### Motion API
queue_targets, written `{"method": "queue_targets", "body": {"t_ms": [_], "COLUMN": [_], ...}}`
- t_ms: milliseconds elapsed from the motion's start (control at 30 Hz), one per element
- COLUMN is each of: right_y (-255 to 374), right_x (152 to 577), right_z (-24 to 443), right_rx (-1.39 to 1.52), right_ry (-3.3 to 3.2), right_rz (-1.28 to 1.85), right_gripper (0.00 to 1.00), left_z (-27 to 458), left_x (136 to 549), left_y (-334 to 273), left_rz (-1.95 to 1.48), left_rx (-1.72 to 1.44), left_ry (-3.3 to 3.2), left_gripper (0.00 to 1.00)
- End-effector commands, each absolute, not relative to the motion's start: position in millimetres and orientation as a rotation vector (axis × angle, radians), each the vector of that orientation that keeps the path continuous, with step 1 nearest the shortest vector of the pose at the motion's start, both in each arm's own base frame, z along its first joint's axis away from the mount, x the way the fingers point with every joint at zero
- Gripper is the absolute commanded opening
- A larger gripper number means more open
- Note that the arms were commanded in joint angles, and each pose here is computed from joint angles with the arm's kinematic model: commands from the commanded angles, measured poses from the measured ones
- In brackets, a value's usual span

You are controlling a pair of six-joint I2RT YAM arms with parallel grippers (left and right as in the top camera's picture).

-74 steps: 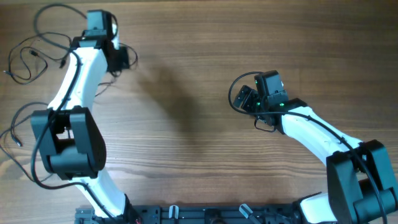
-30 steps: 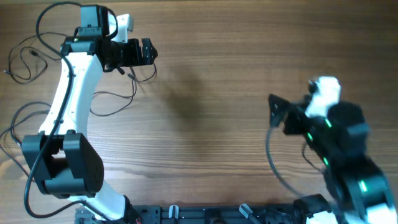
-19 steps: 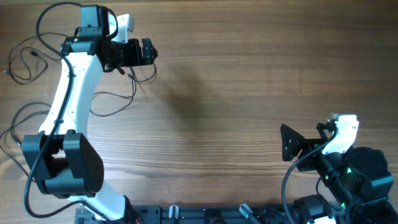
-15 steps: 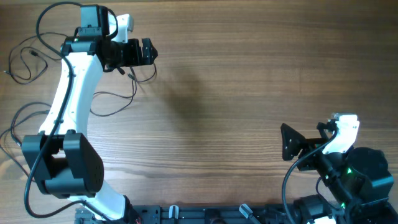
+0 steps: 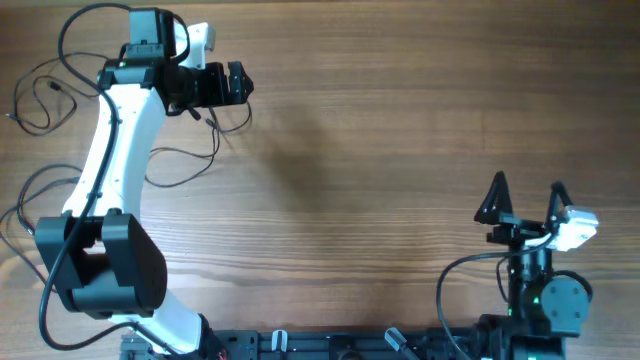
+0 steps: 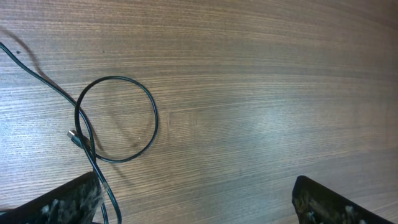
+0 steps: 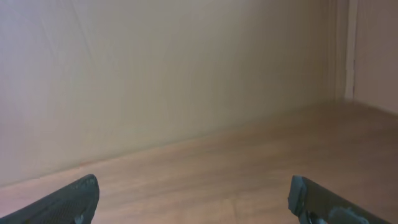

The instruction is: Untangle cables

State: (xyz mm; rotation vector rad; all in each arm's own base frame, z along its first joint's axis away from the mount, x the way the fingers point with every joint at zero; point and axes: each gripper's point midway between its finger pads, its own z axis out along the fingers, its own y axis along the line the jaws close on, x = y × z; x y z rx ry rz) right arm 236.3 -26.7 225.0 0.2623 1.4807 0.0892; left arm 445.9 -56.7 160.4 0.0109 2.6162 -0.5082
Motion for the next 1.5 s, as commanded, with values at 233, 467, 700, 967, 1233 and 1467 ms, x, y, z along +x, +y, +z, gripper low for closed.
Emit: {"method": "queue_targets", "body": {"t_ms": [233, 467, 700, 967, 1233, 1467], "right_y": [-23, -22, -22, -14, -14, -14], "right_x": [246, 246, 246, 246, 246, 246], "right_z": [176, 175, 176, 176, 176, 176], "right_rx": [0.117, 0.081, 0.079, 0.052, 0.052, 0.052], "right_ry": [1.560, 1.567, 1.565, 1.567, 1.566, 1.567], "right_rz": [-0.026, -0.037, -0.037, -0.009, -0.009, -0.009], "right_gripper": [1.00, 1.00, 1.00, 1.00, 1.00, 1.00], "left_z": [159, 159, 159, 159, 159, 176], "left_x": [446, 446, 446, 446, 446, 442], "left_y": [-60, -60, -60, -60, -60, -67], "left_rz": [-0.534, -0.534, -0.534, -0.534, -0.534, -0.524], "left_rx": [0.004, 0.004, 0.004, 0.004, 0.004, 0.036], "left_ry": [2.621, 2.621, 2.621, 2.621, 2.621, 2.584], "left_gripper": [1.00, 1.00, 1.00, 1.00, 1.00, 1.00]}}
